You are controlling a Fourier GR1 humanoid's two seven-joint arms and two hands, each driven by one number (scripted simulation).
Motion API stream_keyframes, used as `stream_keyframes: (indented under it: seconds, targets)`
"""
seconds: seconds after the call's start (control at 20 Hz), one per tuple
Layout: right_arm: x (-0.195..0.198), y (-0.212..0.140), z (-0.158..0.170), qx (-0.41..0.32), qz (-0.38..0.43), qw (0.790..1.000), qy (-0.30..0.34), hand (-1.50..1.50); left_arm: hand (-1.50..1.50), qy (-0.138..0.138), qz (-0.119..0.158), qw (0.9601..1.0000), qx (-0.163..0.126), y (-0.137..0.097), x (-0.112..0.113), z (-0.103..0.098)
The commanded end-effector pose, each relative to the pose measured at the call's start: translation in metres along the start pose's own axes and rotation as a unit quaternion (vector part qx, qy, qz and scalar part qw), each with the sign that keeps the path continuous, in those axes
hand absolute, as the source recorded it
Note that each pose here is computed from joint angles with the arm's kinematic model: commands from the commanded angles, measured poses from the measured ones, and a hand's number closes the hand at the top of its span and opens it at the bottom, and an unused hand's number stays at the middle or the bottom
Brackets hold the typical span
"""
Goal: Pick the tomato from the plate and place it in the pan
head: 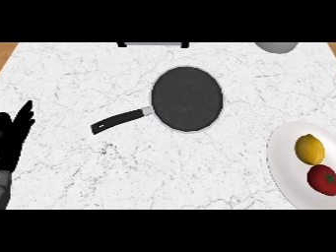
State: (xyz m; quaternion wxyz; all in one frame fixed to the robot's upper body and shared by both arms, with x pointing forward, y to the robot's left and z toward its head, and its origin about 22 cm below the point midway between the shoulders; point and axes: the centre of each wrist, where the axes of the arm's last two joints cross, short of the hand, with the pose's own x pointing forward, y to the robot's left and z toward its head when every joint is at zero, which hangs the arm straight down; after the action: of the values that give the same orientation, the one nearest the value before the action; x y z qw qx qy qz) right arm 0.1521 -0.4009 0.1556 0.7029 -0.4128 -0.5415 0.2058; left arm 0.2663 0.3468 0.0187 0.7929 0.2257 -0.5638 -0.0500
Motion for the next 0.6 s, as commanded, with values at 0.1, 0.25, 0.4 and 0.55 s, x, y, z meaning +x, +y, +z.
stream_keyframes:
  seconds: [0.1,0.25,0.4,0.55]
  targets:
    - [0.040,-0.007,-0.013,0.076,0.109,0.989,0.065,-1.50,0.00,0.006,-0.002,1.0000,0.001,-0.011,0.002,-0.006]
    - [0.050,0.023,-0.021,0.105,0.142,0.981,0.084,-1.50,0.00,-0.004,0.002,1.0000,-0.008,-0.003,0.006,-0.004]
    - [0.060,0.049,-0.034,0.146,0.154,0.973,0.095,-1.50,0.00,-0.002,-0.003,1.0000,0.005,-0.011,-0.003,-0.007]
    - [0.057,0.067,-0.031,0.151,0.150,0.972,0.105,-1.50,0.00,0.002,0.001,0.9999,0.011,-0.004,-0.002,-0.003]
